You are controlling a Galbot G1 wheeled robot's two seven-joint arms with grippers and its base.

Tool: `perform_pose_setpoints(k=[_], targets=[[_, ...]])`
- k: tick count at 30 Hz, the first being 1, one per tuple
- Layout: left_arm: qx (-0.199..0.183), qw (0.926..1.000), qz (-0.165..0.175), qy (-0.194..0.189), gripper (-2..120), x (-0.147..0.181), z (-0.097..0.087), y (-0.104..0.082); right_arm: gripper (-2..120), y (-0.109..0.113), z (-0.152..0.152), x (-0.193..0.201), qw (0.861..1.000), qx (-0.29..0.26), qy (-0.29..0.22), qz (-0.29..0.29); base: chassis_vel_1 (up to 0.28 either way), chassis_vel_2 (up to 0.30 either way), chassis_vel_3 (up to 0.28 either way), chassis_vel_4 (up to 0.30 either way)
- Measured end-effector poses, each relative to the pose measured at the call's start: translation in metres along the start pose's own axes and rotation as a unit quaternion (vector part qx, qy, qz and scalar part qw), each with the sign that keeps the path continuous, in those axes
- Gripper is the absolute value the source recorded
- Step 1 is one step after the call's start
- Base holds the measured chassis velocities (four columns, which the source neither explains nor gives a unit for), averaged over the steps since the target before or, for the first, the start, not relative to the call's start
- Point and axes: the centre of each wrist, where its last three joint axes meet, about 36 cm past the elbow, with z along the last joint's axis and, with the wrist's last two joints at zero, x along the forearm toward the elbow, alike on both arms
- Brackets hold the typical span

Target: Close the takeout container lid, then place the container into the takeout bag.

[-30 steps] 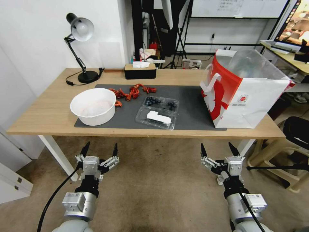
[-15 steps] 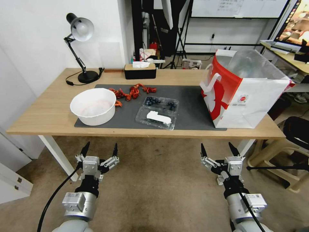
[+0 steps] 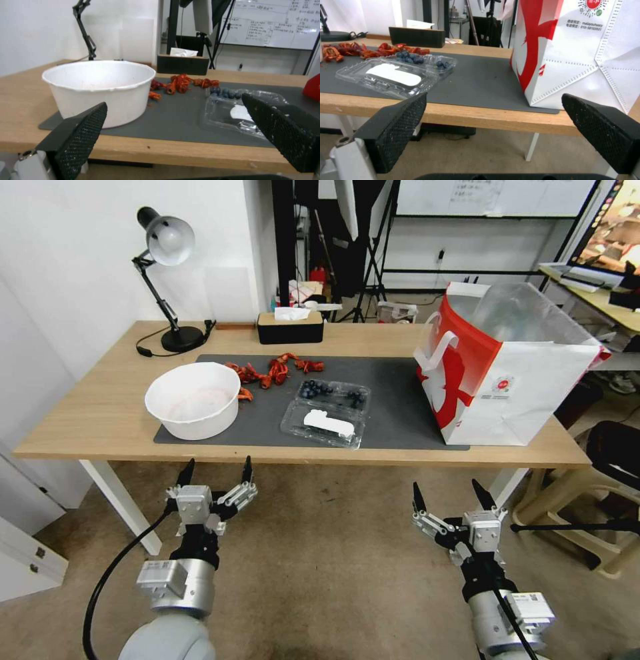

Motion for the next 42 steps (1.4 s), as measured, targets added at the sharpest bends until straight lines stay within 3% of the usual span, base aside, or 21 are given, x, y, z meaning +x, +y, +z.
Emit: perform_pose_setpoints(k=[5,17,23,25,26,29,30,33,34,36,38,41,42], targets=[[0.022,0.9997,0.002,0.01,100,0.0,0.002,-0.006,100,-0.001,0.001,-0.001,1.0,0.0,0.0,0.003,0.0,0.0,0.0,0.0],[0.023,0.9996,0.005,0.016,100,0.003,0.006,-0.006,100,-0.001,0.001,-0.001,1.0,0.0,0.001,0.007,0.0,0.0,0.0,0.0],[0.068,0.9962,0.021,0.049,100,-0.002,0.007,-0.005,100,-0.001,0.002,0.0,1.0,-0.001,0.002,0.008,0.0,0.0,0.0,0.0],[0.111,0.9905,0.033,0.074,100,-0.008,0.004,-0.005,100,-0.001,0.005,0.0,1.0,-0.001,0.002,0.008,0.0,0.0,0.0,0.0],[0.111,0.9905,0.033,0.074,100,-0.008,0.004,-0.005,100,-0.001,0.005,0.0,1.0,-0.001,0.002,0.008,0.0,0.0,0.0,0.0],[0.17,0.9795,0.05,0.096,100,-0.018,-0.001,-0.008,100,-0.001,0.008,0.001,1.0,-0.002,0.003,0.008,0.0,0.0,0.0,0.0],[0.17,0.9795,0.05,0.096,100,-0.018,-0.001,-0.008,100,-0.001,0.008,0.001,1.0,-0.002,0.003,0.008,0.0,0.0,0.0,0.0],[0.237,0.9623,0.074,0.111,100,-0.028,-0.006,-0.015,100,0.0,0.009,0.001,1.0,-0.003,0.004,0.009,0.0,0.0,0.0,0.0],[0.237,0.9623,0.074,0.111,100,-0.028,-0.006,-0.015,100,0.0,0.009,0.001,1.0,-0.003,0.004,0.009,0.0,0.0,0.0,0.0],[0.266,0.9523,0.092,0.118,100,-0.039,-0.006,-0.017,100,0.0,0.009,0.001,1.0,-0.003,0.004,0.009,0.0,0.0,0.0,0.0],[0.274,0.949,0.099,0.119,100,-0.044,-0.005,-0.016,100,0.0,0.009,0.001,1.0,-0.003,0.004,0.009,0.0,0.0,0.0,0.0],[0.309,0.9334,0.132,0.125,100,-0.067,-0.006,-0.011,100,0.0,0.009,0.002,1.0,-0.004,0.005,0.01,0.0,0.0,0.0,0.0],[0.309,0.9334,0.132,0.125,100,-0.067,-0.006,-0.011,100,0.0,0.009,0.002,1.0,-0.004,0.005,0.01,0.0,0.0,0.0,0.0]])
